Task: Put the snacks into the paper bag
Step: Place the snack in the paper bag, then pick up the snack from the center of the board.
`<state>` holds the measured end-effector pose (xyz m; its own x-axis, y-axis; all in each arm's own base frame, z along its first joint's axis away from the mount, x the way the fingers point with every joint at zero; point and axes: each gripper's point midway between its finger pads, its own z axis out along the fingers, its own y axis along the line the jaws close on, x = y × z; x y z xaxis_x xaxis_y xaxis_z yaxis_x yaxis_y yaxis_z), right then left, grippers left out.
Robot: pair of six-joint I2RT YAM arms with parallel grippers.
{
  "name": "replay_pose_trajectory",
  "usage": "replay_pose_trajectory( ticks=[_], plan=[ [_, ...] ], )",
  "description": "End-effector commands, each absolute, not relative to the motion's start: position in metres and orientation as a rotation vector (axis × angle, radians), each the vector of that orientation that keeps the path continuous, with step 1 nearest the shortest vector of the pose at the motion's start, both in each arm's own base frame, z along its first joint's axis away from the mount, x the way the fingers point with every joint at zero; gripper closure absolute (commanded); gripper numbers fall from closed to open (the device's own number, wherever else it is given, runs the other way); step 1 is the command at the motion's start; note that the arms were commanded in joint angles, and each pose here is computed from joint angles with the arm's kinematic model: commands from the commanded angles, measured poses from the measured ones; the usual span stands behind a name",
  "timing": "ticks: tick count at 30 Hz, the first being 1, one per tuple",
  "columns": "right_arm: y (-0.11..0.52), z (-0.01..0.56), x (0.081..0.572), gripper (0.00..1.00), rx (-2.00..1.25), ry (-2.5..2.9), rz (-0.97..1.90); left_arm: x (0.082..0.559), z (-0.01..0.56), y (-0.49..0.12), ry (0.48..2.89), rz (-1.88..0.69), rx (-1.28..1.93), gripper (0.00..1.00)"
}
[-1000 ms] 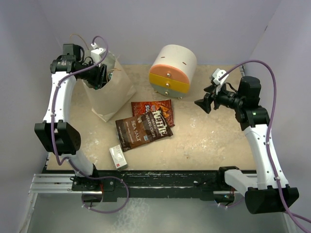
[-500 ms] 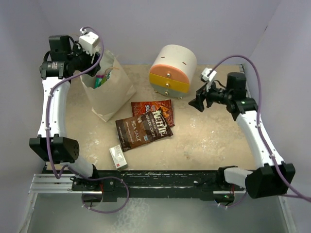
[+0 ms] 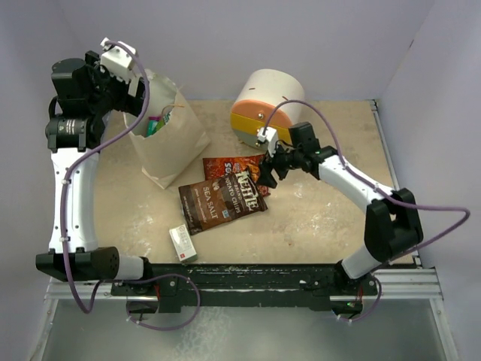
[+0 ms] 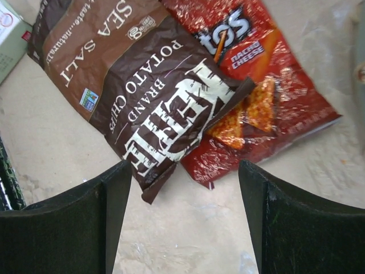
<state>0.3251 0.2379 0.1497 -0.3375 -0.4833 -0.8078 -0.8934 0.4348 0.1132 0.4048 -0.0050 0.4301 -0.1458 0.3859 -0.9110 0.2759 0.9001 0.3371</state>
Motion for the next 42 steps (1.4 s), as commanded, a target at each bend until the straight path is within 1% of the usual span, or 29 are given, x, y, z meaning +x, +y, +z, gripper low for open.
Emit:
replay_pose_trajectory(
  ticks=[1,5,8,13,15,18,20,25,26,30,38,42],
  plan=[
    [0.255,0.130,0.337,0.24,-1.137,2.002,0.698,0.394,0.441,-0.016,1.680,0.040,0.489,0.02],
    [0.267,0.096,0.339,0.31,-1.166,2.095,0.716,0.382,0.433,-0.031,1.685,-0.056,0.504,0.00],
    [0.268,0.076,0.340,0.33,-1.170,2.149,0.692,0.376,0.428,-0.039,1.690,-0.108,0.519,0.00],
    [0.265,0.060,0.338,0.37,-1.174,2.193,0.682,0.370,0.422,-0.048,1.686,-0.160,0.555,0.01],
    [0.266,0.057,0.336,0.42,-1.178,2.197,0.698,0.368,0.421,-0.051,1.679,-0.178,0.567,0.02],
    [0.267,0.056,0.332,0.57,-1.185,2.218,0.726,0.365,0.419,-0.057,1.673,-0.210,0.588,0.03],
    [0.269,0.056,0.326,0.70,-1.192,2.232,0.769,0.363,0.416,-0.061,1.677,-0.238,0.616,0.04],
    [0.273,0.068,0.327,0.98,-1.197,2.211,0.789,0.354,0.418,-0.071,1.666,-0.264,0.673,0.08],
    [0.273,0.073,0.329,1.00,-1.203,2.195,0.778,0.352,0.420,-0.073,1.659,-0.264,0.684,0.08],
    [0.271,0.103,0.329,1.00,-1.243,2.090,0.750,0.340,0.426,-0.086,1.630,-0.301,0.757,0.10],
    [0.264,0.178,0.312,1.00,-1.367,1.828,0.704,0.306,0.418,-0.146,1.572,-0.507,0.978,0.13],
    [0.258,0.211,0.306,1.00,-1.391,1.757,0.676,0.301,0.413,-0.165,1.562,-0.599,1.020,0.14]
  ],
)
